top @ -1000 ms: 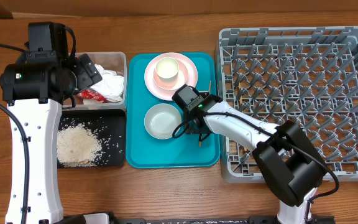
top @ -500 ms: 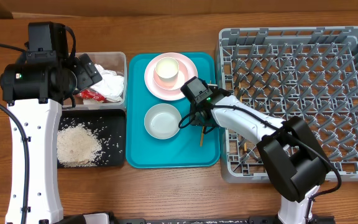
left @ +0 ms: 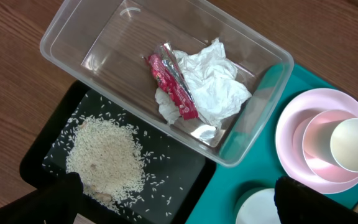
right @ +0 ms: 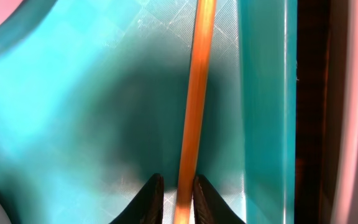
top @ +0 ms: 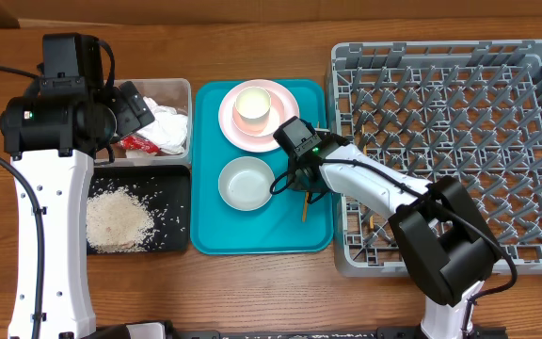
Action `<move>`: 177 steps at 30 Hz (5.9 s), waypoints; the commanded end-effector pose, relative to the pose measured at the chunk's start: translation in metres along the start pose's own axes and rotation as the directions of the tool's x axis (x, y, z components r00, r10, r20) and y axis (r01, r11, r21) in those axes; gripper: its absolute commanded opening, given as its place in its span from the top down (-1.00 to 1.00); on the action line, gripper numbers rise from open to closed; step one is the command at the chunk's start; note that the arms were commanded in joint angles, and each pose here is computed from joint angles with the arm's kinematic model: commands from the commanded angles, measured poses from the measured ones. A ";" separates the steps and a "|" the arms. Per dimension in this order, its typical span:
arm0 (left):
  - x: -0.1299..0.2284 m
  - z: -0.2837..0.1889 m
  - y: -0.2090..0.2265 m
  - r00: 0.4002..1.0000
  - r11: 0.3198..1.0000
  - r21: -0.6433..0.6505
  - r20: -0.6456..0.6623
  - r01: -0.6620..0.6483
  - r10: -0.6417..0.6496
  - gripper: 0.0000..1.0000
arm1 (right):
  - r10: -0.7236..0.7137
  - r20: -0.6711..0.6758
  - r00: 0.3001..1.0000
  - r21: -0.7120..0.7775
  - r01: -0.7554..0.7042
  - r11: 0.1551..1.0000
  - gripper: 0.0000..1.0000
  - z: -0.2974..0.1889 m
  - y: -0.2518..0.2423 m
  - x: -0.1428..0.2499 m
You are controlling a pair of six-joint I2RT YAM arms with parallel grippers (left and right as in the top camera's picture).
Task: Sort waste into correct bins and load items into the dishwasher
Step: 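Lift the second chopstick with the right gripper into the dish rack, then open the right gripper to release the chopstick in the rack, then move the right gripper over to the small white bowl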
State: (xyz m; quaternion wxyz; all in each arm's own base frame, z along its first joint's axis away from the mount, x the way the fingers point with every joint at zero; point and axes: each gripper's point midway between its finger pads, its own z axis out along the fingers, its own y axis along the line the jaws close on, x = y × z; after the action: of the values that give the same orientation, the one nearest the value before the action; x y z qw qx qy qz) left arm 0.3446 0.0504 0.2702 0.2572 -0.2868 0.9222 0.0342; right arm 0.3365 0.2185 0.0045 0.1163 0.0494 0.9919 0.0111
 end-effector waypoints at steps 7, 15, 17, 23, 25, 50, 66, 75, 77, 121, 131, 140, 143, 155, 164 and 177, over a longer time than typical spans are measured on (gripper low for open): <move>-0.001 0.000 0.000 1.000 1.000 0.001 0.001 0.005 -0.005 -1.00 | 0.006 -0.047 0.999 -0.047 -0.008 0.999 0.92 0.003 0.010 0.003; -0.001 0.000 0.000 1.000 1.000 0.001 0.001 0.005 -0.005 -1.00 | -0.068 0.031 0.997 -0.106 0.071 0.992 0.92 -0.062 0.020 -0.031; -0.001 0.000 0.000 1.000 1.000 0.001 0.001 0.005 -0.005 -1.00 | -0.092 0.062 0.994 -0.120 0.099 0.988 0.92 -0.084 0.018 -0.039; -0.001 0.000 0.000 1.000 1.000 0.001 0.001 0.005 -0.005 -1.00 | -0.116 0.141 0.983 -0.138 0.135 0.981 0.92 -0.145 -0.008 -0.056; -0.001 0.000 0.000 1.000 1.000 0.001 0.001 0.005 -0.005 -1.00 | -0.104 0.156 0.982 -0.135 0.125 0.983 0.92 -0.160 -0.023 -0.058; -0.001 0.000 0.000 1.000 1.000 0.001 0.001 0.005 -0.005 -1.00 | -0.052 -0.011 0.999 0.052 0.053 0.997 0.92 -0.129 -0.151 -0.040; -0.001 0.000 0.000 1.000 1.000 0.001 0.001 0.005 -0.005 -1.00 | -0.058 -0.032 0.998 0.058 0.060 0.997 0.92 -0.119 -0.152 -0.034; -0.001 0.000 0.000 1.000 1.000 0.001 0.001 0.005 -0.005 -1.00 | -0.062 -0.039 0.997 0.059 0.064 0.996 0.92 -0.107 -0.153 -0.029; -0.001 0.000 0.000 1.000 1.000 0.001 0.001 0.005 -0.005 -1.00 | -0.062 -0.037 0.997 0.059 0.064 0.996 0.92 -0.100 -0.154 -0.026; -0.001 0.000 0.000 1.000 1.000 0.001 0.002 0.005 -0.005 -1.00 | -0.107 -0.062 0.992 -0.106 0.100 0.989 0.54 -0.118 -0.125 -0.026; -0.001 0.000 0.000 1.000 1.000 0.001 0.001 0.005 -0.005 -1.00 | -0.205 -0.065 0.977 -0.538 0.139 0.831 0.38 -0.165 -0.029 -0.014; -0.001 0.000 0.000 1.000 1.000 0.001 0.001 0.005 -0.005 -1.00 | -0.454 0.154 0.878 -0.587 0.451 0.673 0.37 -0.186 0.080 0.030; -0.001 0.000 0.000 1.000 1.000 0.001 0.001 0.005 -0.005 -1.00 | -0.463 0.218 0.859 -0.499 0.506 0.703 0.29 -0.184 0.104 0.041; -0.001 0.000 0.000 1.000 1.000 0.001 0.001 0.005 -0.005 -1.00 | -0.482 0.289 0.827 -0.325 0.558 0.763 0.27 -0.153 0.139 0.057; -0.001 0.000 0.000 1.000 1.000 0.001 0.001 0.005 -0.005 -1.00 | -0.511 0.247 0.824 -0.302 0.566 0.767 0.25 -0.102 0.155 0.061; -0.001 0.000 0.000 1.000 1.000 0.001 0.001 0.005 -0.005 -1.00 | -0.528 0.204 0.825 -0.283 0.566 0.775 0.25 -0.050 0.164 0.067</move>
State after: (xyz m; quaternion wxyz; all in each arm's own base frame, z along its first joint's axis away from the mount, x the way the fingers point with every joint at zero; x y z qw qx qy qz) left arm 0.3445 0.0504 0.2703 0.2574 -0.2868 0.9221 0.0341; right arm 0.2728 0.3833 0.0520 0.1761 -0.2620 0.9375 0.1461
